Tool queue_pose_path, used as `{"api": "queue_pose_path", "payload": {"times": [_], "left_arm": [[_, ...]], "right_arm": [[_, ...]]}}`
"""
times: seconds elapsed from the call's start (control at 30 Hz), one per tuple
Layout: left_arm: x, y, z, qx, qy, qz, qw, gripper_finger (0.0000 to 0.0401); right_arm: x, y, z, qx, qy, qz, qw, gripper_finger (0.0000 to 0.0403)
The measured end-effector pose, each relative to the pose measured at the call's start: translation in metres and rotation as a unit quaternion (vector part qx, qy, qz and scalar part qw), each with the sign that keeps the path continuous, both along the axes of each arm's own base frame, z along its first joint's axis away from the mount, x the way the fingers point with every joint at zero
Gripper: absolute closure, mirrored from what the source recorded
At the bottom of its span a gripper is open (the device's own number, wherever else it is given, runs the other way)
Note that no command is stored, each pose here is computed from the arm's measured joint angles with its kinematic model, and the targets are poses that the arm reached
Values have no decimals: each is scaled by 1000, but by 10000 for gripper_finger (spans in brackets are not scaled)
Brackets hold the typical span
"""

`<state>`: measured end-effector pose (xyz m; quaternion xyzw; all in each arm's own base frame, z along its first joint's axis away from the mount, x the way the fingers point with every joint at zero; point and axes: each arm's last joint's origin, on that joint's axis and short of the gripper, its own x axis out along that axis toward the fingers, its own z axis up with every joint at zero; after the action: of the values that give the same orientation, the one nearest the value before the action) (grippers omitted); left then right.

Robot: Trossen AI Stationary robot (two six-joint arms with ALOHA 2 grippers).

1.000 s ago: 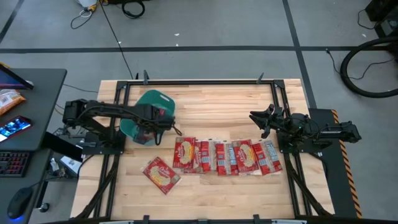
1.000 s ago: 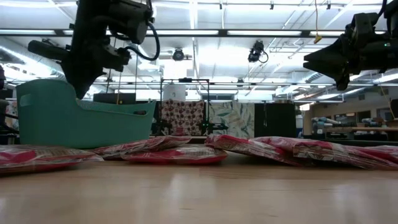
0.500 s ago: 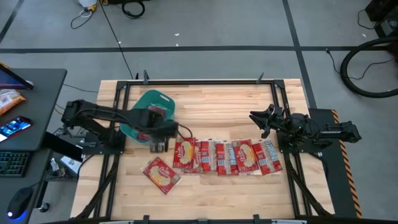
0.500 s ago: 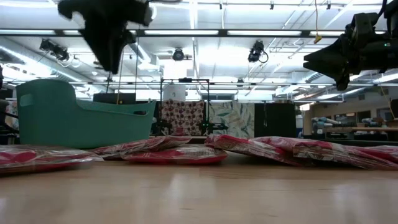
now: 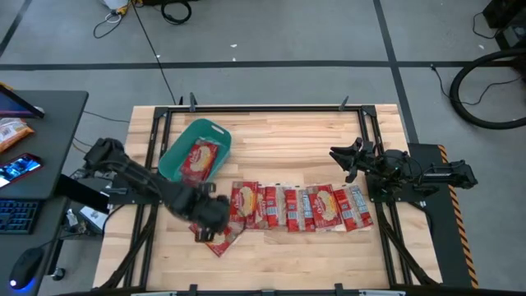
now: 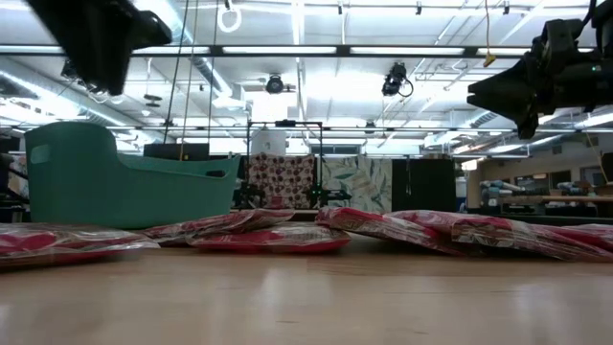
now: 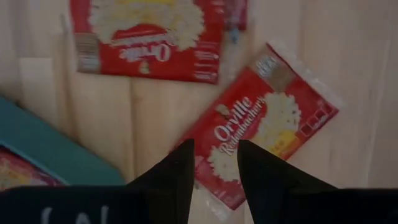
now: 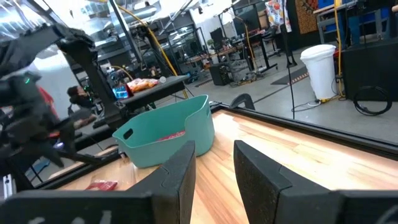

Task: Sort popcorn bags into baskets
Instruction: Put the red popcorn bag into the green bin

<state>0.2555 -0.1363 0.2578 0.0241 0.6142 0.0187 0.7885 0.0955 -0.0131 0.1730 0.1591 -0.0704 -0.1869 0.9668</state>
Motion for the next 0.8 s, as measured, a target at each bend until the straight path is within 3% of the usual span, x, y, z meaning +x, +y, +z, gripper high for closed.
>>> {"api": "queue_pose_path", "payload": {"times": [0.37, 0.67, 0.8], "left_arm": [[-1, -62, -45, 14, 13, -70, 997, 273], [10, -85, -64, 24, 29, -76, 996, 273], [10, -89, -76, 19, 68, -64, 995, 273]], "right_arm": [[0, 0, 1, 0, -5, 0, 1000, 288], [0, 0, 1, 0, -5, 0, 1000, 288], [0, 0, 1, 0, -5, 0, 1000, 288]]}}
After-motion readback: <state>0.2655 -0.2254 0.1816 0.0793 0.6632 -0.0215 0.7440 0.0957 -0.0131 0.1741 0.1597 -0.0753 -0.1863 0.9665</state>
